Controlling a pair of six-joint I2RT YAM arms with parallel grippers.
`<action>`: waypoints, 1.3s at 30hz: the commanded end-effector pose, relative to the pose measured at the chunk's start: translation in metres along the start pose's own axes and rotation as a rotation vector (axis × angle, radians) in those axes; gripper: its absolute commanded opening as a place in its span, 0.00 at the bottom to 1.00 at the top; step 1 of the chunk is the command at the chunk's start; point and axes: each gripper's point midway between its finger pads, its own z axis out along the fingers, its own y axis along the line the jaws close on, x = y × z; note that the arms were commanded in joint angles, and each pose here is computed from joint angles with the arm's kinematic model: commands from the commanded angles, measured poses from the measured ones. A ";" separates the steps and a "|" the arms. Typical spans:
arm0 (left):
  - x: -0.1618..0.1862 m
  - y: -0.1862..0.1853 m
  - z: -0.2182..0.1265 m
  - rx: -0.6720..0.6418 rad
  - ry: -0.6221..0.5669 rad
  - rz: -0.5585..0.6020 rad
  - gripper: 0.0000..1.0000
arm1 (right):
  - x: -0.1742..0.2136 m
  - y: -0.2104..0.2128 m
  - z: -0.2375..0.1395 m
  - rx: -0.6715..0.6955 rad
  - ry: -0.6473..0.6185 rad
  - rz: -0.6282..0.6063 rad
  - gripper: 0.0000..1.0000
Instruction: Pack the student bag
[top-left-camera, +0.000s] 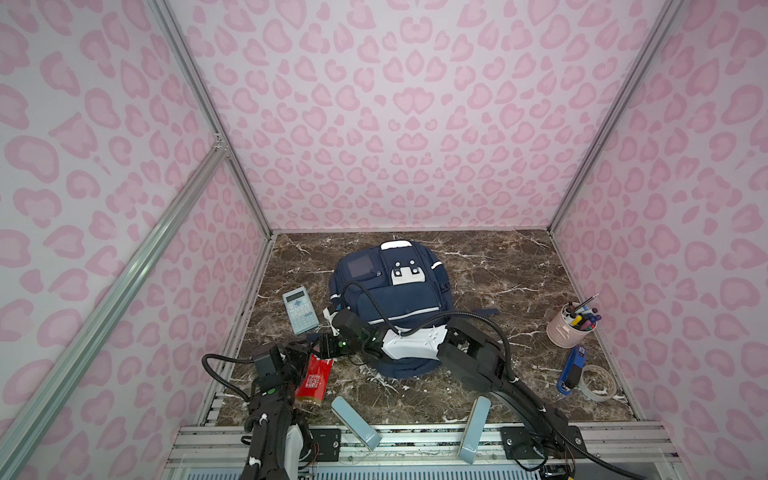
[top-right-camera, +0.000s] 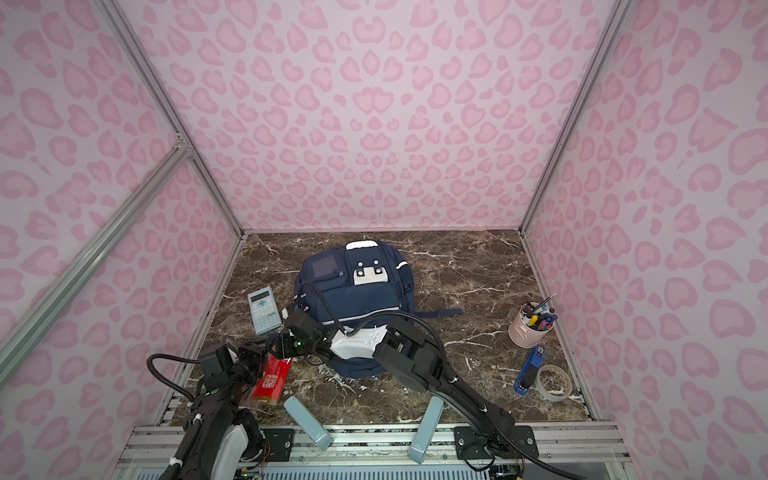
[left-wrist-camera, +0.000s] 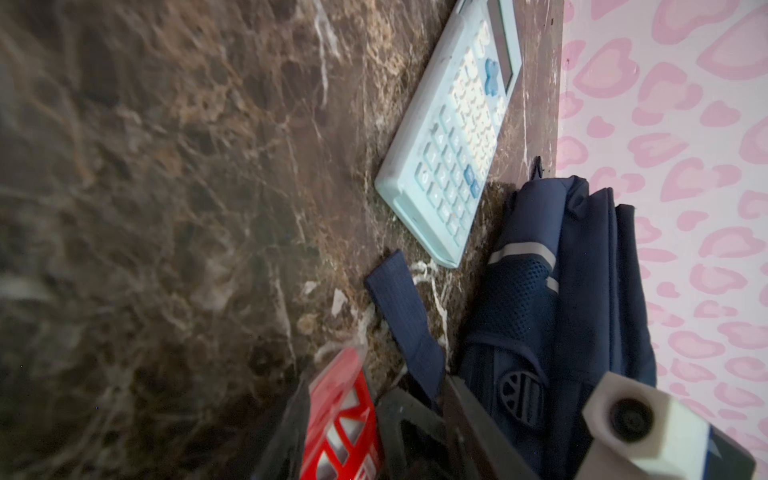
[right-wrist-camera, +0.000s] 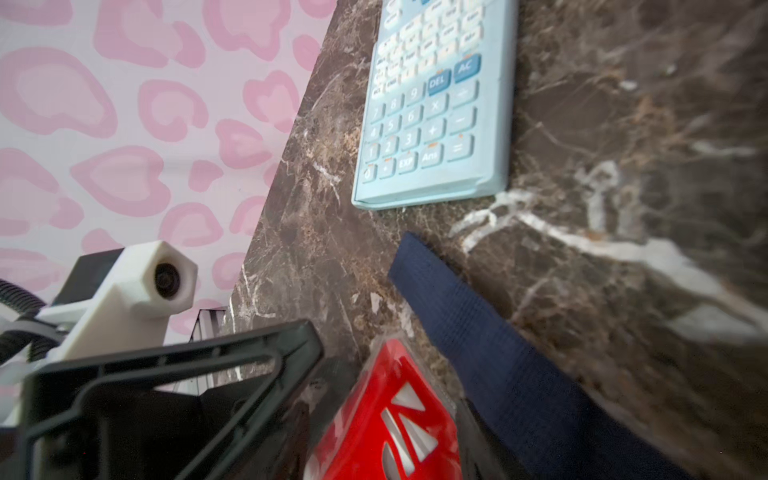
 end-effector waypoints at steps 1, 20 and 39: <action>0.014 0.013 -0.008 -0.080 0.064 -0.008 0.55 | -0.004 -0.032 -0.010 0.158 0.003 -0.071 0.62; -0.017 0.036 -0.011 -0.313 -0.070 0.207 0.62 | 0.051 -0.024 -0.057 0.225 0.191 -0.025 0.73; 0.014 0.044 0.007 -0.238 0.065 0.134 0.31 | 0.047 0.000 0.000 -0.186 0.195 0.144 0.58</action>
